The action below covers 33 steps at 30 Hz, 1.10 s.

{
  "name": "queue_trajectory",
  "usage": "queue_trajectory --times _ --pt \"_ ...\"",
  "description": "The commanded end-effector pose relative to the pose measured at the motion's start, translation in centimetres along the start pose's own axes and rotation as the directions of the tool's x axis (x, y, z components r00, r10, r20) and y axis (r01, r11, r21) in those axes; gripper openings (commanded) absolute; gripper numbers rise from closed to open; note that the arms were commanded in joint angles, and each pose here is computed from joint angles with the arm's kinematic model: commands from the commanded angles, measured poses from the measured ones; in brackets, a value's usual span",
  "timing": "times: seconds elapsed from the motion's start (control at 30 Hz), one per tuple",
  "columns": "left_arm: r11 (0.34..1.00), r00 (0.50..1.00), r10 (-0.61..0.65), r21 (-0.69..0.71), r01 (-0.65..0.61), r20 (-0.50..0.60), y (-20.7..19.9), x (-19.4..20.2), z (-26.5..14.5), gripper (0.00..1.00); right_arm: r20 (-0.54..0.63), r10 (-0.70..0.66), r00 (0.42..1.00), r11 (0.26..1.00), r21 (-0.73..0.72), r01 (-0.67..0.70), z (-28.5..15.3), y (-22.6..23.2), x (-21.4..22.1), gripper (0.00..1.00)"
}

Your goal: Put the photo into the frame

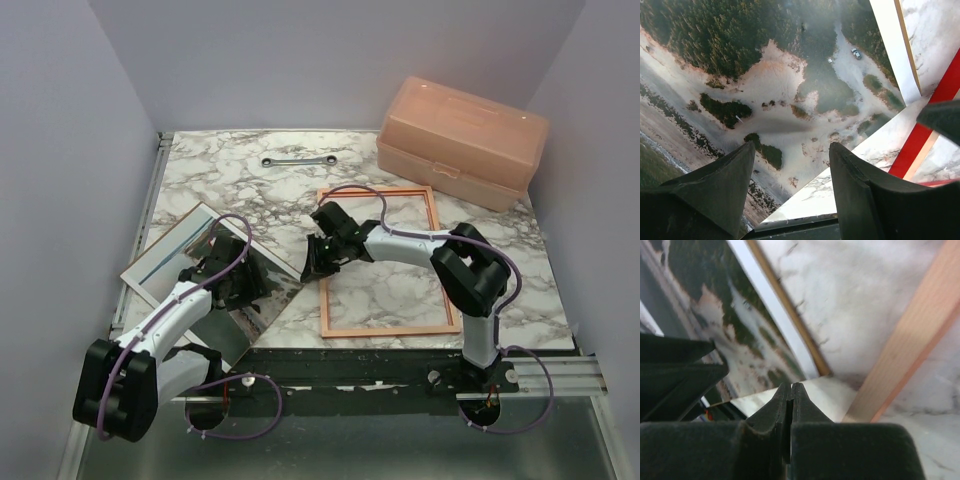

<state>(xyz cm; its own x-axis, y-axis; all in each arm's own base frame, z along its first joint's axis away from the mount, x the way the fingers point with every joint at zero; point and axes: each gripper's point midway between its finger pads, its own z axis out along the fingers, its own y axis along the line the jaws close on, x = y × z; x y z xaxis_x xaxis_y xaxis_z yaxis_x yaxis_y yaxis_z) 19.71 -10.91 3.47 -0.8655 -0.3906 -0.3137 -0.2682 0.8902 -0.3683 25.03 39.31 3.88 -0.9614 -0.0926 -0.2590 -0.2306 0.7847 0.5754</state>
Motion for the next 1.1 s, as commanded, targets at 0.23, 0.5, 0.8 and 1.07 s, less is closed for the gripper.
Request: queue_trajectory --times 0.23,0.5,0.8,1.07 --pt "1.000 0.999 0.010 0.009 -0.010 -0.040 0.2 1.1 0.8 0.57 -0.040 0.003 0.999 0.997 -0.082 -0.006 -2.0 2.4 2.2 0.08" --pt "1.000 0.999 0.013 0.008 -0.012 -0.049 0.3 1.3 1.0 0.54 -0.039 -0.003 0.999 1.000 -0.028 0.002 -0.4 1.4 1.5 0.48" --pt "1.000 0.998 0.015 0.007 -0.015 -0.055 0.3 1.4 1.1 0.53 -0.012 -0.013 1.000 0.999 0.048 0.014 0.2 0.4 0.4 0.62" --pt "1.000 0.998 0.020 0.010 -0.019 -0.061 0.2 1.5 1.2 0.53 -0.002 -0.012 1.000 0.999 0.045 0.012 0.6 0.7 -0.2 0.62"
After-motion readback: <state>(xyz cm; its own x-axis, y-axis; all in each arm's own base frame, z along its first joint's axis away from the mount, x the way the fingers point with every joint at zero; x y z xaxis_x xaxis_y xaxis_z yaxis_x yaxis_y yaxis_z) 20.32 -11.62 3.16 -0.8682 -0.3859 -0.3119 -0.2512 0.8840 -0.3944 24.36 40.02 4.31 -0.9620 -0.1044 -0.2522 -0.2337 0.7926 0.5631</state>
